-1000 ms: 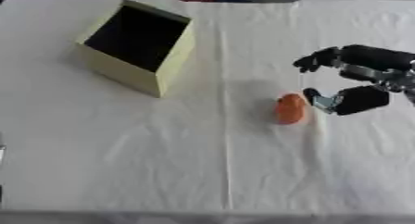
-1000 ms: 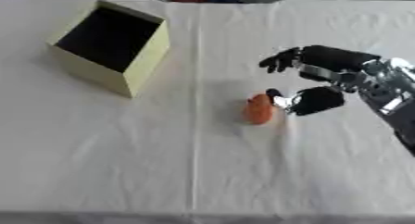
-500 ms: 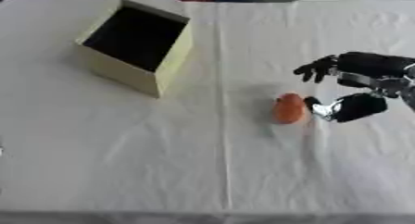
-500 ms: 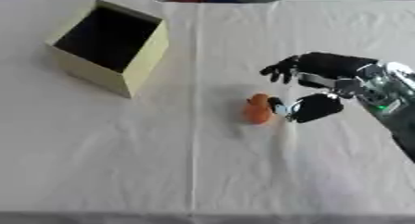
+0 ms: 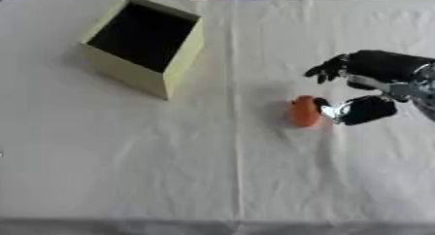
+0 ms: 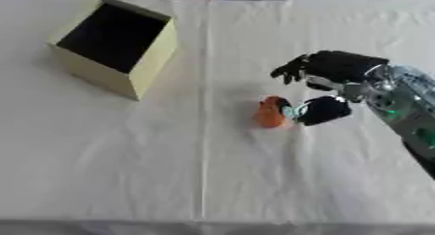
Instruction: Pick up objects on the table and place them in the box.
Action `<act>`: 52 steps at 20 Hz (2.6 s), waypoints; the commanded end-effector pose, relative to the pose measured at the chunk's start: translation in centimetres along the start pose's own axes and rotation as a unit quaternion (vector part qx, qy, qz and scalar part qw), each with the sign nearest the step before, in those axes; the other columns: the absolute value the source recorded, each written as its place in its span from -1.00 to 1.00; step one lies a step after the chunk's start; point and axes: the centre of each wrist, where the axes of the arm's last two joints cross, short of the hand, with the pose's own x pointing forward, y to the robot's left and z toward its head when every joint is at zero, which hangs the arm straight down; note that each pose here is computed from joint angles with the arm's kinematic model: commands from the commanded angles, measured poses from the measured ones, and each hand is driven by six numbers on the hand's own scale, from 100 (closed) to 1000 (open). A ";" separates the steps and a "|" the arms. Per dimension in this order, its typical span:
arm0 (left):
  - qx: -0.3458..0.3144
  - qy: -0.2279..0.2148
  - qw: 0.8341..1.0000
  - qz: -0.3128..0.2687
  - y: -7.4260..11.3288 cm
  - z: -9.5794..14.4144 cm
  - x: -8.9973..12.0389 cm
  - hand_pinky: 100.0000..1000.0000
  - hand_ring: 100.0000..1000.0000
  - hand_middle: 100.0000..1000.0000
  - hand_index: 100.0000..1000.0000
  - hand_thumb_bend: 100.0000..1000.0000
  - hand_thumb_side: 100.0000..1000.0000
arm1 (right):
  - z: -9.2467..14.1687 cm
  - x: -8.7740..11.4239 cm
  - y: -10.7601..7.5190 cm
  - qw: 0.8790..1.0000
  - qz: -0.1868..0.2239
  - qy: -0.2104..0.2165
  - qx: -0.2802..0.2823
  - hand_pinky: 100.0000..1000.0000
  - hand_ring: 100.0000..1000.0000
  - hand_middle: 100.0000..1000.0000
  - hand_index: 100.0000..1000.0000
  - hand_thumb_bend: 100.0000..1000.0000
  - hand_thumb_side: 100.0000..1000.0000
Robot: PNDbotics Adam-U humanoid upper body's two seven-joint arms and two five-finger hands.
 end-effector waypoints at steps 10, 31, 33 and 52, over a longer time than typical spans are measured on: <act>-0.012 -0.012 1.000 0.005 -0.1 -0.5 0.6 -0.04 0.14 0.23 0.47 -1.00 0.30 | -0.4 -0.6 0.9 1.000 0.008 0.021 -0.004 0.67 0.36 -0.18 0.89 -1.00 0.50; -0.021 -0.011 1.000 0.006 -0.2 -0.5 0.6 -0.05 0.14 0.23 0.46 -1.00 0.30 | -0.8 -0.8 2.3 1.000 0.001 0.029 -0.001 0.69 0.54 -0.06 0.69 -1.00 0.53; -0.022 -0.010 1.000 0.006 -0.2 -0.5 0.6 -0.05 0.14 0.22 0.46 -1.00 0.30 | -0.8 -0.9 2.5 1.000 -0.002 0.028 0.006 0.69 0.58 0.05 0.70 -1.00 0.53; -0.022 -0.008 1.000 0.005 -0.1 -0.4 0.5 -0.05 0.14 0.22 0.45 -1.00 0.29 | -0.5 -1.2 3.3 0.997 -0.072 0.037 -0.006 0.59 0.44 -0.32 0.27 -1.00 0.20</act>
